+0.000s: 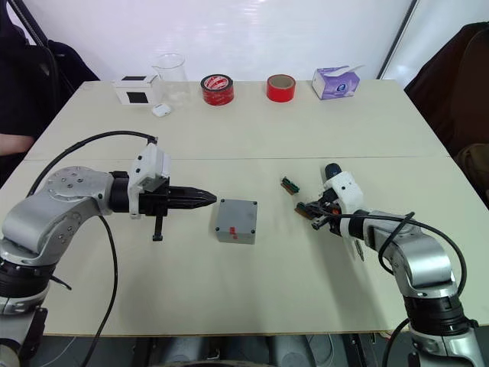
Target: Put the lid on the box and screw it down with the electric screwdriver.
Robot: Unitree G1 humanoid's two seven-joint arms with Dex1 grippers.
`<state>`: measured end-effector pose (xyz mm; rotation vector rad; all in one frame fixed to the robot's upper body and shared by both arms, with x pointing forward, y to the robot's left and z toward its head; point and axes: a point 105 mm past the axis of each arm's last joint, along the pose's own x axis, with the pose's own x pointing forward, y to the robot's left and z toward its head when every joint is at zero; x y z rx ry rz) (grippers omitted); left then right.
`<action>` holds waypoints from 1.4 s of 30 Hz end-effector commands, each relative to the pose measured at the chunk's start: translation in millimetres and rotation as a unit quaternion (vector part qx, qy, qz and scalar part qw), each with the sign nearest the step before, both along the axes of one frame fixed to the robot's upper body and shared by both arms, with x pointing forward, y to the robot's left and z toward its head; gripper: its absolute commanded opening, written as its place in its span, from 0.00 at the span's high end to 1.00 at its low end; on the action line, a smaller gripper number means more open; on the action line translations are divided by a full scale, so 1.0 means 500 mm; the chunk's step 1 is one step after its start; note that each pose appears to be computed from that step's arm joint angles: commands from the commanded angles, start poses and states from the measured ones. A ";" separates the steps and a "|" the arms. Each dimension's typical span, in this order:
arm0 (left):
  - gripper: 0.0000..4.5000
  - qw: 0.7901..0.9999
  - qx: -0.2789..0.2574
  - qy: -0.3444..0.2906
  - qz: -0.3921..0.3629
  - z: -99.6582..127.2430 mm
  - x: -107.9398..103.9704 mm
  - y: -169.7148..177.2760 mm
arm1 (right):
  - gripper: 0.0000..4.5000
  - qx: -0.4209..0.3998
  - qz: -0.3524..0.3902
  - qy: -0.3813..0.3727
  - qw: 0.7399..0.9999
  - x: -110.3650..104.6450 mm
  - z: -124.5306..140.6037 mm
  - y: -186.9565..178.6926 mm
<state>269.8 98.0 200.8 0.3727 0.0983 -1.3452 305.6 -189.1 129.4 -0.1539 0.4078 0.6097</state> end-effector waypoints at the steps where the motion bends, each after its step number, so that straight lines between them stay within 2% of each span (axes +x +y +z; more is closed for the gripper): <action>1: 1.00 1.000 0.006 -0.017 0.000 0.007 -0.003 0.004 | 0.99 -0.002 0.030 -0.045 0.999 -0.009 0.067 0.017; 8: 1.00 1.000 0.010 -0.020 0.016 0.003 0.004 0.016 | 0.99 0.008 0.131 -0.043 0.990 -0.026 0.109 0.117; 15: 1.00 0.999 0.015 -0.024 0.025 0.000 0.002 0.022 | 0.99 0.001 0.214 -0.014 0.977 -0.030 0.104 0.203; 23: 1.00 0.999 0.013 -0.025 0.035 -0.003 -0.007 0.024 | 0.99 -0.020 0.236 0.000 0.972 -0.014 0.087 0.223; 42: 1.00 0.999 0.009 -0.023 0.038 -0.009 -0.012 0.019 | 0.99 -0.035 0.220 -0.002 0.975 0.005 0.085 0.199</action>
